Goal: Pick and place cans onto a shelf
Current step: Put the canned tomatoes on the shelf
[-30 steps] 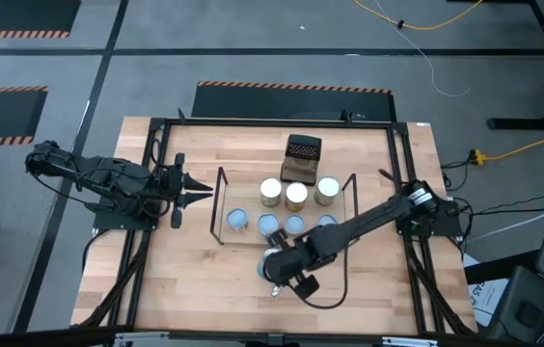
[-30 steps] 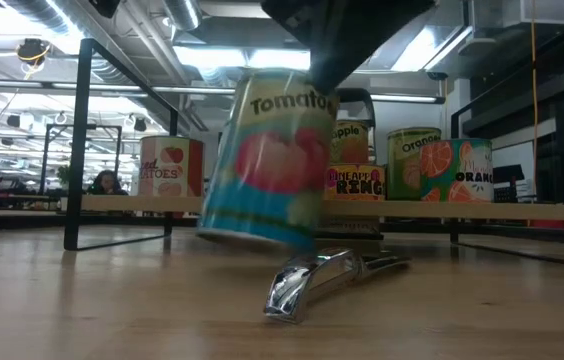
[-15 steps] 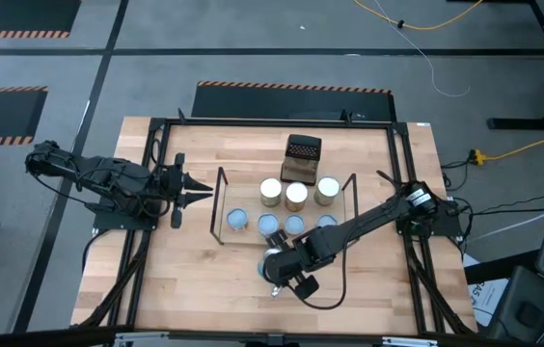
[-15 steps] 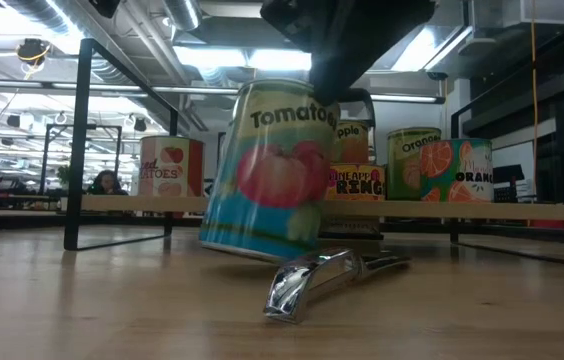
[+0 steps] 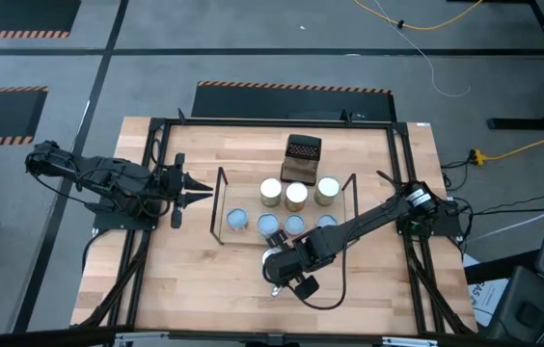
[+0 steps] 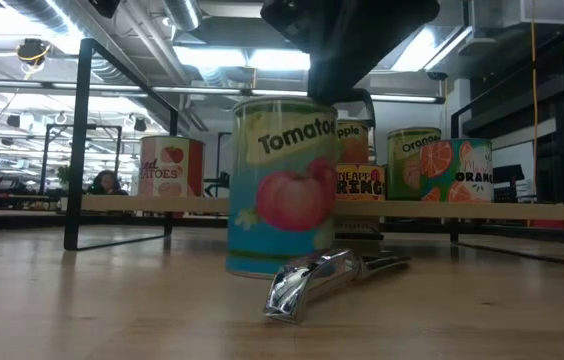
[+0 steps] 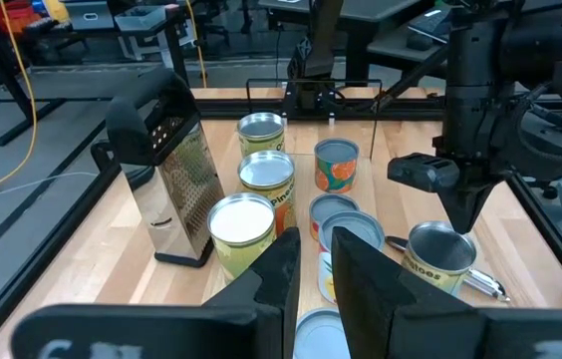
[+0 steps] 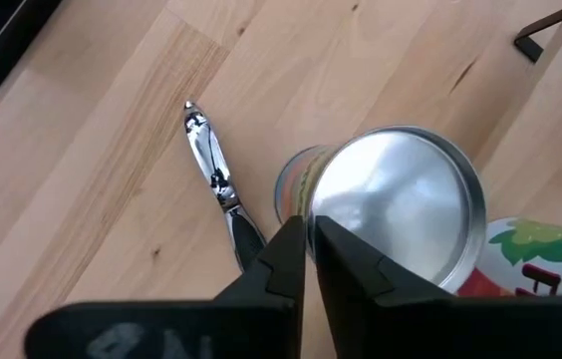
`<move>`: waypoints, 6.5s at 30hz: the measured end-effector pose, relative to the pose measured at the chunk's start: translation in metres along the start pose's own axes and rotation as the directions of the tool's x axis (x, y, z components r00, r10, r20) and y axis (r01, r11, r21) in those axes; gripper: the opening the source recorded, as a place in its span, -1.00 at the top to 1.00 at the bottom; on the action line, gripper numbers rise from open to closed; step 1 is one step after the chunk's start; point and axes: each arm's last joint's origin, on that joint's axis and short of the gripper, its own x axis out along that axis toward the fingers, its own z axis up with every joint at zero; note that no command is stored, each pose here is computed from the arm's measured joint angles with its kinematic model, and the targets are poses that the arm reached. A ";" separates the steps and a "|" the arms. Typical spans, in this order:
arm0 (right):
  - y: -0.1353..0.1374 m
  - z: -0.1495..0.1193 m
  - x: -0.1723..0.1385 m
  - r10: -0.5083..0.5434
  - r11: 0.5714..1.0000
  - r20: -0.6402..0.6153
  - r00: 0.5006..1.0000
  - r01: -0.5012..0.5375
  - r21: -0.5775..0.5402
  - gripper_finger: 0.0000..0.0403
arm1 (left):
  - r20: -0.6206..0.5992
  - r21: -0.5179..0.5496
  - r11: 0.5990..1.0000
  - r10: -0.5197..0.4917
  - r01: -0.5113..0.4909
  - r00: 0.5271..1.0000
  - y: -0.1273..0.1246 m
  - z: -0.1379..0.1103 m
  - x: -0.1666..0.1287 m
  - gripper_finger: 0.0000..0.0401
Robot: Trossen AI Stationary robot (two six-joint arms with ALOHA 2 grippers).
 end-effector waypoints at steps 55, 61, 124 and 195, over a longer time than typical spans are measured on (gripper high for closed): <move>0.023 -0.181 -0.216 -0.216 0.972 0.423 0.880 0.153 0.178 0.83 | -0.004 -0.019 0.944 -0.329 0.329 0.944 -0.198 0.022 0.201 0.47; 0.023 -0.183 -0.219 -0.217 0.972 0.436 0.873 0.151 0.181 0.83 | -0.122 -0.083 0.954 -0.298 0.289 0.947 -0.197 0.006 0.205 0.34; 0.023 -0.183 -0.219 -0.217 0.971 0.433 0.875 0.149 0.184 0.83 | -0.413 0.065 0.998 0.052 -0.027 0.909 -0.196 -0.070 0.231 0.96; 0.023 -0.183 -0.219 -0.217 0.976 0.434 0.874 0.185 0.115 0.83 | -0.485 0.172 0.983 0.147 -0.071 0.862 0.022 0.039 0.119 1.00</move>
